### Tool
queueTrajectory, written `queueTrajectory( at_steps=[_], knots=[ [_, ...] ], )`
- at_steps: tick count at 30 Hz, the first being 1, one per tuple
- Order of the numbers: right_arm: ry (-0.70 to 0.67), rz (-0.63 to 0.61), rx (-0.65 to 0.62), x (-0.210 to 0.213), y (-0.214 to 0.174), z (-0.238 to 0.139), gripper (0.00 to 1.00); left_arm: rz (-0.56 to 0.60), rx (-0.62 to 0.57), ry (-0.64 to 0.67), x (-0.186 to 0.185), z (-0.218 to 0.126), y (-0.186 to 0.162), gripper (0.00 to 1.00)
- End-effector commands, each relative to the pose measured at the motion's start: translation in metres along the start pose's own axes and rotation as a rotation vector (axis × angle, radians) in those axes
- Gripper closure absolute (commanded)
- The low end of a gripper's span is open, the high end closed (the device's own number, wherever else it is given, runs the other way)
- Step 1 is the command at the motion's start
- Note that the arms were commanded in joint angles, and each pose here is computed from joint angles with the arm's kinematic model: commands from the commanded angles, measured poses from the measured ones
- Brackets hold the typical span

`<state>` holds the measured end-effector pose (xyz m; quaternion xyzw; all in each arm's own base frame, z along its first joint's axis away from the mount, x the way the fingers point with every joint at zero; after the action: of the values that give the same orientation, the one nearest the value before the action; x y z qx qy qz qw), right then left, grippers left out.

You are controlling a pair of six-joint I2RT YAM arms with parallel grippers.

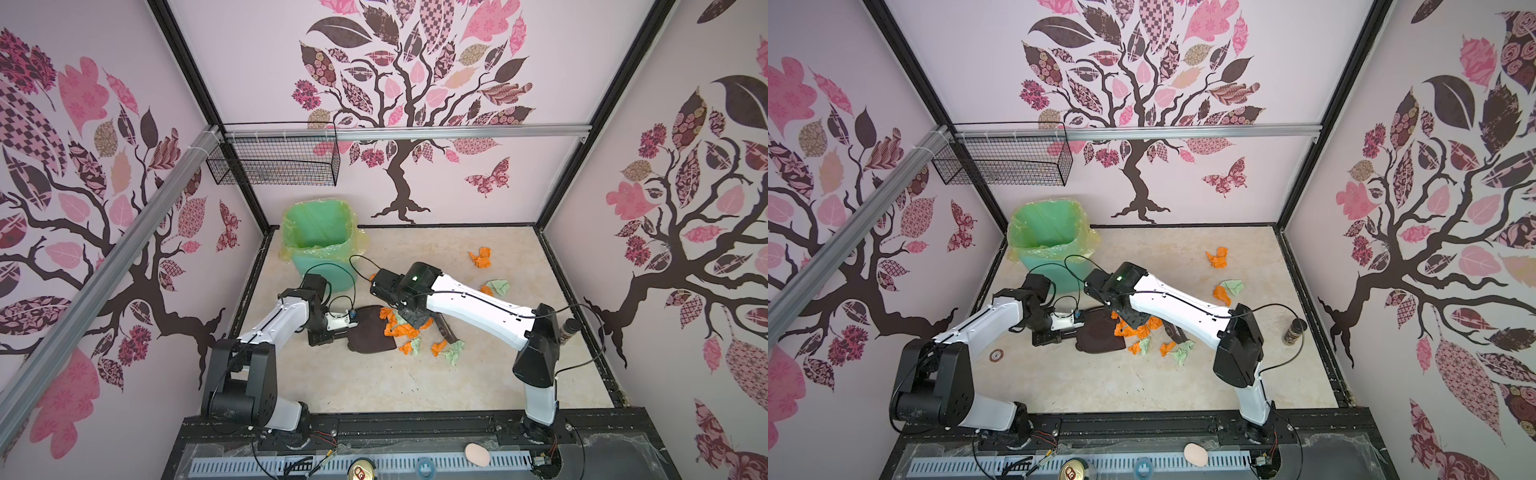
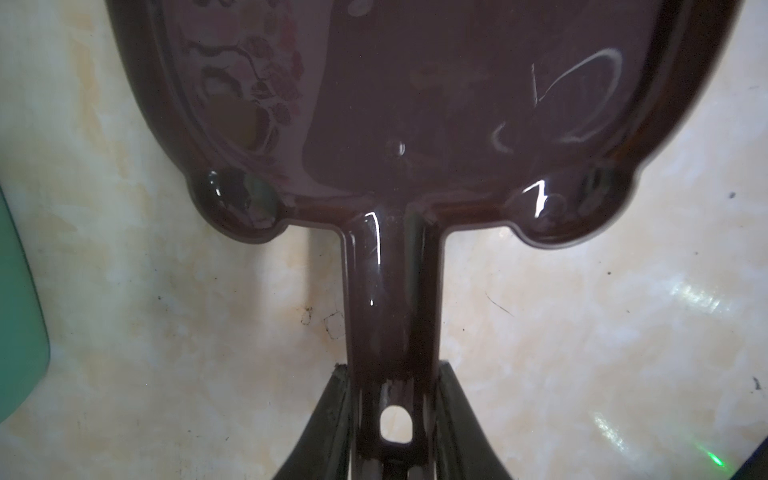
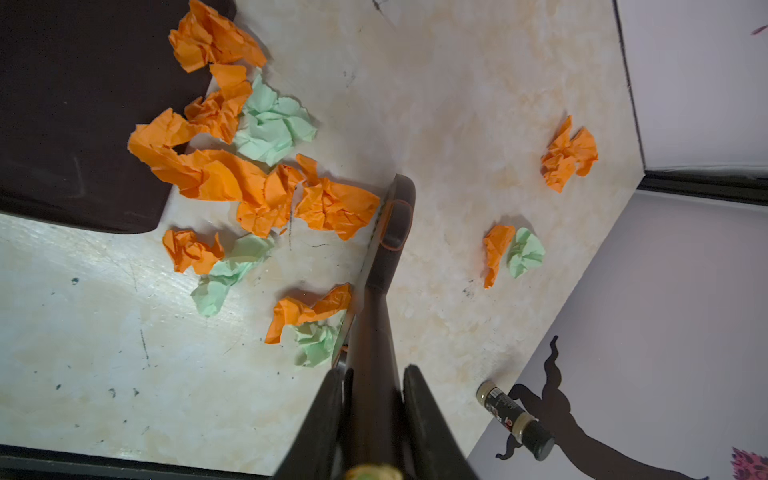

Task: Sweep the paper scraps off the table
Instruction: 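Sweep more scraps with the right gripper's brush into the held dustpan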

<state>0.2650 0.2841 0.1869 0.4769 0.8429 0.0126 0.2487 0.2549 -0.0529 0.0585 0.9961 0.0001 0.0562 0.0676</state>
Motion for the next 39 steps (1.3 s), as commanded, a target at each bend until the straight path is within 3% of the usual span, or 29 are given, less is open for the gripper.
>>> queueTrajectory(
  at_steps=[1,13,26,34,39],
  knots=[
    [0.063,0.067,0.019,0.023,0.005,0.000,1.00,-0.001,-0.019,-0.007,0.000,-0.002,0.003,0.83],
    [0.237,0.061,-0.038,0.078,0.035,-0.018,1.00,-0.006,-0.034,-0.009,-0.003,-0.003,0.005,0.83],
    [0.391,0.088,-0.132,0.101,0.060,-0.052,1.00,-0.011,-0.041,-0.006,-0.002,-0.004,0.006,0.83],
    [0.364,0.125,-0.202,0.077,0.065,-0.075,1.00,-0.009,-0.049,-0.001,-0.004,-0.007,0.008,0.87],
    [0.275,0.216,-0.279,0.024,0.066,-0.097,1.00,-0.027,-0.114,-0.010,-0.011,-0.020,0.013,0.91]
  ],
)
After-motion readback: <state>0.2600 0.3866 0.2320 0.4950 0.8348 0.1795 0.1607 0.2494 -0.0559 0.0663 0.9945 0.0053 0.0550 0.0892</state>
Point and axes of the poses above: each gripper's point midway between its finger pads, its own z axis out along the fingers, its own x axis along the line the jaws close on, y = z × x, the point moved 1 cm from there along -z, back along the fingers, and after that the axes turned 12 degrees about z, right-handed, at the moved point
